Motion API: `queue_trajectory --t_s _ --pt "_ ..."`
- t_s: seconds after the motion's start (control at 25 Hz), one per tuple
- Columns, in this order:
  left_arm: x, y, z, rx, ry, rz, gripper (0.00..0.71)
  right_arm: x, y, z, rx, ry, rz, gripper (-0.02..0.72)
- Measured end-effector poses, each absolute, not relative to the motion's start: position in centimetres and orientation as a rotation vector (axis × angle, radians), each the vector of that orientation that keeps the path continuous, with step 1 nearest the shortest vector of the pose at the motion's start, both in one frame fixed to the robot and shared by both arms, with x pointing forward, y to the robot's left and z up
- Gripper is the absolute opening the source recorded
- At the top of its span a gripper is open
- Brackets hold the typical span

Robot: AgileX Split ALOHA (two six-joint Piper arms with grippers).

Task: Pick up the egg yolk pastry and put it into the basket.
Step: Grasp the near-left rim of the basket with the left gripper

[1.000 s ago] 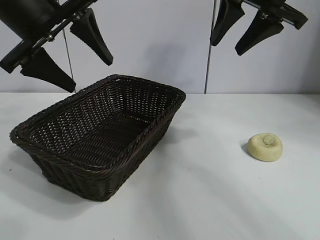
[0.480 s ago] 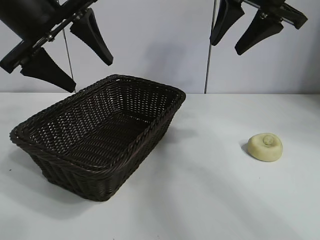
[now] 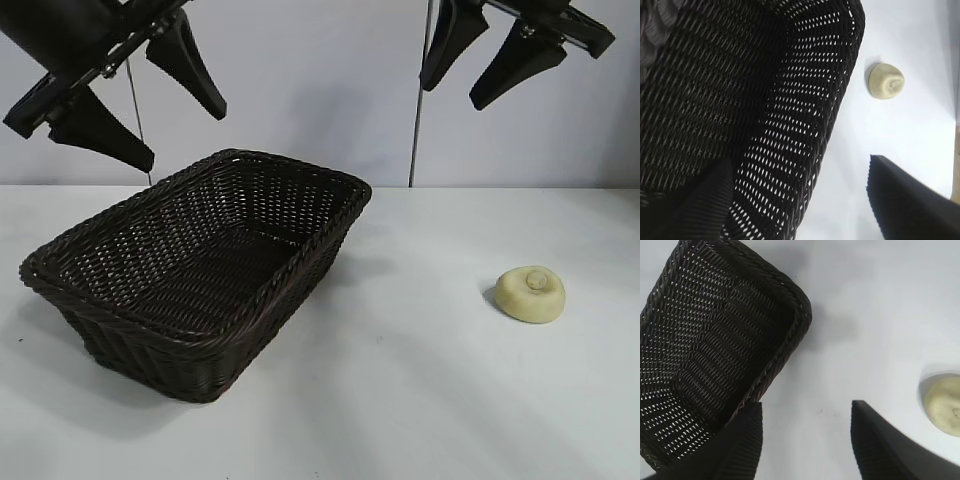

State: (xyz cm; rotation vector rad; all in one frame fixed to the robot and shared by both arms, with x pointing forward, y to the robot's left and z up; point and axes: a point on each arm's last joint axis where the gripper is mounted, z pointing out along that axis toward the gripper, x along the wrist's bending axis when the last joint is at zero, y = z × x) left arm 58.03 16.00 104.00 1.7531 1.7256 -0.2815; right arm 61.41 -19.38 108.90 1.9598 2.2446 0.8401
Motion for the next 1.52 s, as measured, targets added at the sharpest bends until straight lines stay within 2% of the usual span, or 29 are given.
queue_trajectory --t_s 0.28,0.56,0.72,0.96,1.32,1.52 --pt "57.7 15.9 104.0 1.74 1.762 -0.334 0.542 61.4 -19.4 108.9 1.96 2.245 0.84 0.393" --pt "57.2 16.0 103.8 1.565 2.011 -0.485 0.542 61.4 -19.4 108.9 1.96 2.245 0.84 0.393" --pt "56.8 16.4 103.4 1.529 2.147 -0.508 0.542 61.4 -19.4 108.9 1.96 2.245 0.84 0.393" --pt "56.0 17.3 103.8 1.513 2.281 -0.444 0.542 61.4 -19.4 108.9 1.96 2.245 0.84 0.393" --pt "53.9 18.8 107.4 1.465 2.311 -0.306 0.542 61.4 -19.4 108.9 1.96 2.245 0.839 0.393" --pt "52.3 19.3 106.5 1.432 2.372 -0.325 0.542 61.4 -19.4 108.9 1.96 2.245 0.839 0.393"
